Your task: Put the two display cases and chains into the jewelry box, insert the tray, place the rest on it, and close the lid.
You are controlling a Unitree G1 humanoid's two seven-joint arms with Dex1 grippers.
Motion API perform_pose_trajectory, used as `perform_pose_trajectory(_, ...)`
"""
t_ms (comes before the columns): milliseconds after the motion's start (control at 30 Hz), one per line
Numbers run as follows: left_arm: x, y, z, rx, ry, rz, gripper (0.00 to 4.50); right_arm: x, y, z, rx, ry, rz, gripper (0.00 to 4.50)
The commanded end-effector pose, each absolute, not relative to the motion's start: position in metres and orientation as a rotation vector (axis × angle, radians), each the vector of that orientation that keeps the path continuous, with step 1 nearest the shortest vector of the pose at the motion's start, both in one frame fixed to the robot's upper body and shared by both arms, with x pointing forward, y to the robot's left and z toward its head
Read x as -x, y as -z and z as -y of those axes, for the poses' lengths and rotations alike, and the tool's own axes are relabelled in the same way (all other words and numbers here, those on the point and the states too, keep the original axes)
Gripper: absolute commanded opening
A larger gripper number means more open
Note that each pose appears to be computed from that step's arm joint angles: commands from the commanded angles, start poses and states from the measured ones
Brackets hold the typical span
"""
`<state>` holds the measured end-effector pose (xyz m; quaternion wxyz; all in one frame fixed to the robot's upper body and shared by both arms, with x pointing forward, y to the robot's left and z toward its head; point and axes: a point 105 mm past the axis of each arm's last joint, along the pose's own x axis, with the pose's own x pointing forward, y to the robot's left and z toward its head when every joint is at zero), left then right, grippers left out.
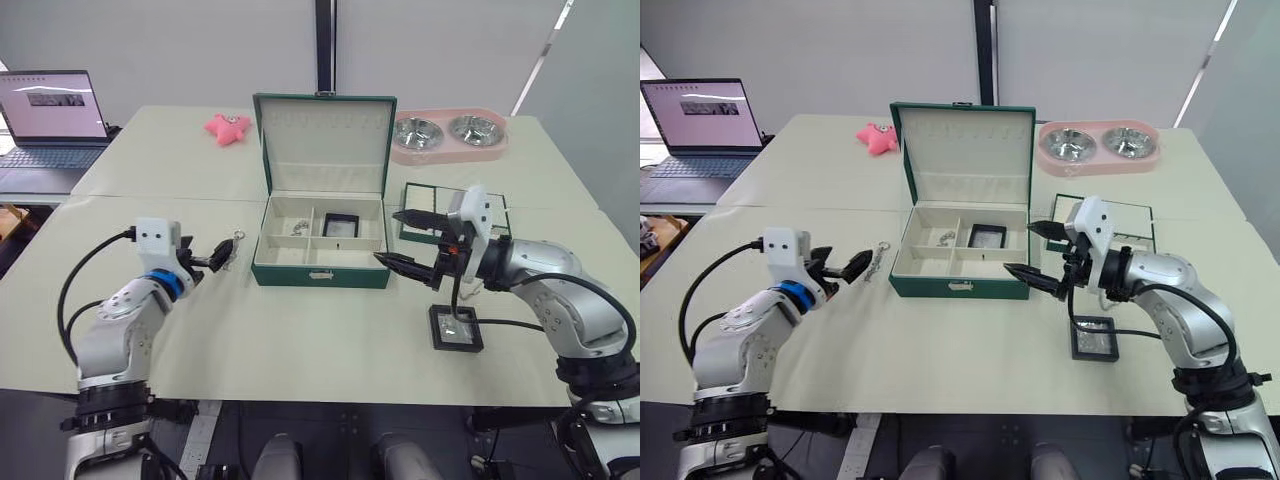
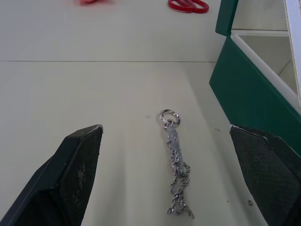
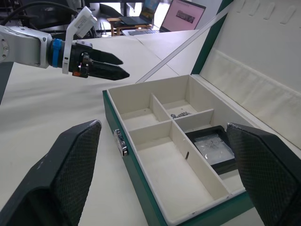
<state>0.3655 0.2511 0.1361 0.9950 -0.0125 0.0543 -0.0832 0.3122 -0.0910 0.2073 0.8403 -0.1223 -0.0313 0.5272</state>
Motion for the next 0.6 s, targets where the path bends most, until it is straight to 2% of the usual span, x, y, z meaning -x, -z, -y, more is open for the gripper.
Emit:
perform_pose_trajectory(33, -0.373, -0.143, -0.248, 0.011, 0.13, -0.086, 4.46, -0.31, -0.215, 0.083, 0.288, -1.14, 0.107, 4.5)
perform_pose_trajectory(600, -0.389, -0.108, -0.238, 0.022, 0.09, -0.229, 4.46, -0.307, -0.216, 0.075, 0.288, -1.159, 0.11, 4.5)
